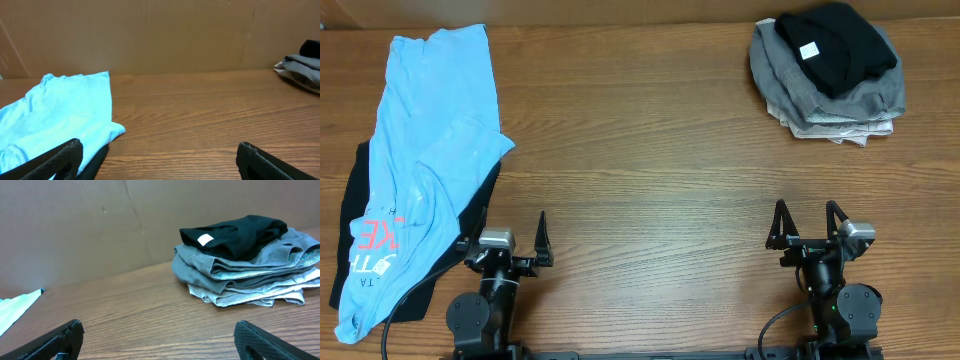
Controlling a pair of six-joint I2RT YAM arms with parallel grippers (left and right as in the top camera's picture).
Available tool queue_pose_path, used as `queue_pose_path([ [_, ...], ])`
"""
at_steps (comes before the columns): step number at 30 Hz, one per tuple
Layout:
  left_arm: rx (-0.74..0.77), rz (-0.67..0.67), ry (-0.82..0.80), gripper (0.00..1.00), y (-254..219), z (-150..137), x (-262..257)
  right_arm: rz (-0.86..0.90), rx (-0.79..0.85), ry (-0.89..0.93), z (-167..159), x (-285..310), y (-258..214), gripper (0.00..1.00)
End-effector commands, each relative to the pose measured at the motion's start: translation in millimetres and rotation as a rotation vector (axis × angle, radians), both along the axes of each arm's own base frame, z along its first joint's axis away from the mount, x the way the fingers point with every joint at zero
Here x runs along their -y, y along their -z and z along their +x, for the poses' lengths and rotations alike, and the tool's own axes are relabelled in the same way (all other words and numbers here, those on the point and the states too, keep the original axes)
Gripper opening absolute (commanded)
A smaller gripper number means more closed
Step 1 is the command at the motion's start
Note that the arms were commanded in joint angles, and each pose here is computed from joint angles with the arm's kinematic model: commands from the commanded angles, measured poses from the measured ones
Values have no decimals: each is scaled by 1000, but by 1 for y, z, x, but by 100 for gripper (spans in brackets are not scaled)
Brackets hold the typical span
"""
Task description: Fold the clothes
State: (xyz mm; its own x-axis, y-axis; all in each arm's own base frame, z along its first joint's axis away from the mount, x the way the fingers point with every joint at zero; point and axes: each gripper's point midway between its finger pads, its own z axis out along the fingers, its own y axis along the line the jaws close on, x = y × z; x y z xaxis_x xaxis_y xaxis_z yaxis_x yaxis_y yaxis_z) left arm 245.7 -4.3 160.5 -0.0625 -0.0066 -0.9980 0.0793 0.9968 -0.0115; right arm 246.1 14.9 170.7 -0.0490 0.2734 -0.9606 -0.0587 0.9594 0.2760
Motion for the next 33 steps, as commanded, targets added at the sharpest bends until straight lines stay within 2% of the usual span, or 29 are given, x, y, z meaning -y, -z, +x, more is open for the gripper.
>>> queue_pose_path([
  [1, 9, -6, -6, 100, -1, 0, -1, 1, 7, 15, 0, 3, 1, 100],
  [28, 51, -22, -4, 100, -12, 0, 0, 4, 72, 13, 0, 3, -15, 100],
  [33, 69, -77, 8, 100, -27, -2, 2, -55, 130, -90, -4, -15, -33, 100],
])
